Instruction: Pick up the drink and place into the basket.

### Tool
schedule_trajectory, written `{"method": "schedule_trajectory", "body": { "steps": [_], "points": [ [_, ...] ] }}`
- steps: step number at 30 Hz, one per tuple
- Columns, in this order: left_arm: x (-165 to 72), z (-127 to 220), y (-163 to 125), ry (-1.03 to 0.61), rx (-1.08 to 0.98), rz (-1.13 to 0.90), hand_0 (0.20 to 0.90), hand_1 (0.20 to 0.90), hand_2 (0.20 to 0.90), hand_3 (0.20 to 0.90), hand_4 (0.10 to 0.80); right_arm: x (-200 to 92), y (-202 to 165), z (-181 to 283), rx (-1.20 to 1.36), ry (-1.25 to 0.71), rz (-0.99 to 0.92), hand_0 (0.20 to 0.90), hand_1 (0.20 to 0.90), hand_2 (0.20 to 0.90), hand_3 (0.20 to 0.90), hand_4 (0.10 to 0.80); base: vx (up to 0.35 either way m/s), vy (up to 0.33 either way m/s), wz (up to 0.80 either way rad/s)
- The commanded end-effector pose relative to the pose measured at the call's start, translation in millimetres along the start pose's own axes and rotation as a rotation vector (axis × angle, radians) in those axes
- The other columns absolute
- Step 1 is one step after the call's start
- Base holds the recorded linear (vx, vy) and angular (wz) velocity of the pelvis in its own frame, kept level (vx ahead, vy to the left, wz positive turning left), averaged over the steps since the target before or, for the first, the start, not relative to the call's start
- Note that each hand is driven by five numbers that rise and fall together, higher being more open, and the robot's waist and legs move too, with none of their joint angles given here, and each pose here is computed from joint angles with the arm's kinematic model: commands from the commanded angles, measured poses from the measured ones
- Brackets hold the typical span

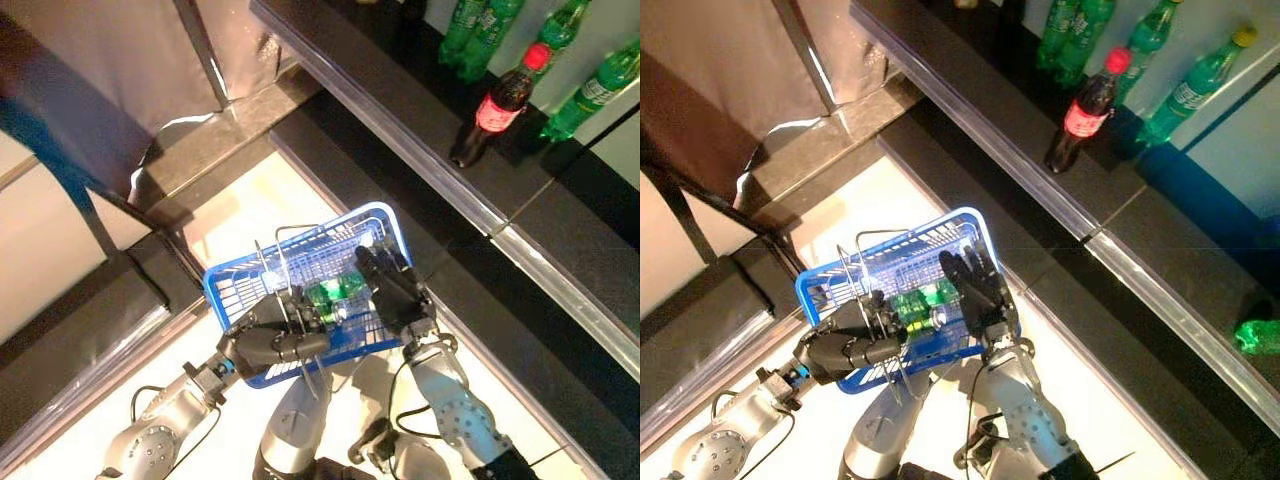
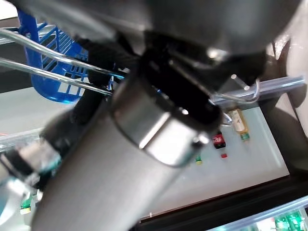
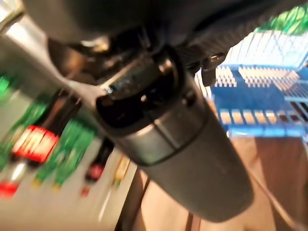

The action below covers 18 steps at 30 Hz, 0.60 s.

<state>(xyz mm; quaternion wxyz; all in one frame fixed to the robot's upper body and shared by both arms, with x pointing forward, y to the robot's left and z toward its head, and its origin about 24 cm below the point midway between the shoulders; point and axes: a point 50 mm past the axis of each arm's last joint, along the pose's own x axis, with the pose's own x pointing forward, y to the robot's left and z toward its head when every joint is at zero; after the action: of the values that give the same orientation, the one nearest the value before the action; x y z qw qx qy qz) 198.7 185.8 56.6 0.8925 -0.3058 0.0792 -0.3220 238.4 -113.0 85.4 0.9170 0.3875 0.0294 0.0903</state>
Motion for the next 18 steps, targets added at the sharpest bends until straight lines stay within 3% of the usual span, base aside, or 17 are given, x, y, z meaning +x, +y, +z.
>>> {"method": "schedule_trajectory", "body": {
  "steps": [1,11,18],
  "points": [
    [9,75,-75,-0.506,0.184,-0.447,0.3,0.3,0.3,0.2,0.1,-3,36,30,-0.052,-0.148,0.301,0.9,0.9,0.9,0.9,0.8,0.03,0.014,-0.08],
    [4,51,-27,-0.417,0.248,-0.016,0.3,0.3,0.3,0.2,0.1,-22,46,36,-0.138,-0.134,0.533,0.9,0.9,0.9,0.9,0.8,0.057,0.001,-0.08],
    [1,27,-7,-0.344,0.231,0.176,0.3,0.3,0.3,0.2,0.1,-27,31,30,-0.132,-0.073,0.498,0.9,0.9,0.9,0.9,0.8,0.03,0.0,-0.17]
  ]
}}
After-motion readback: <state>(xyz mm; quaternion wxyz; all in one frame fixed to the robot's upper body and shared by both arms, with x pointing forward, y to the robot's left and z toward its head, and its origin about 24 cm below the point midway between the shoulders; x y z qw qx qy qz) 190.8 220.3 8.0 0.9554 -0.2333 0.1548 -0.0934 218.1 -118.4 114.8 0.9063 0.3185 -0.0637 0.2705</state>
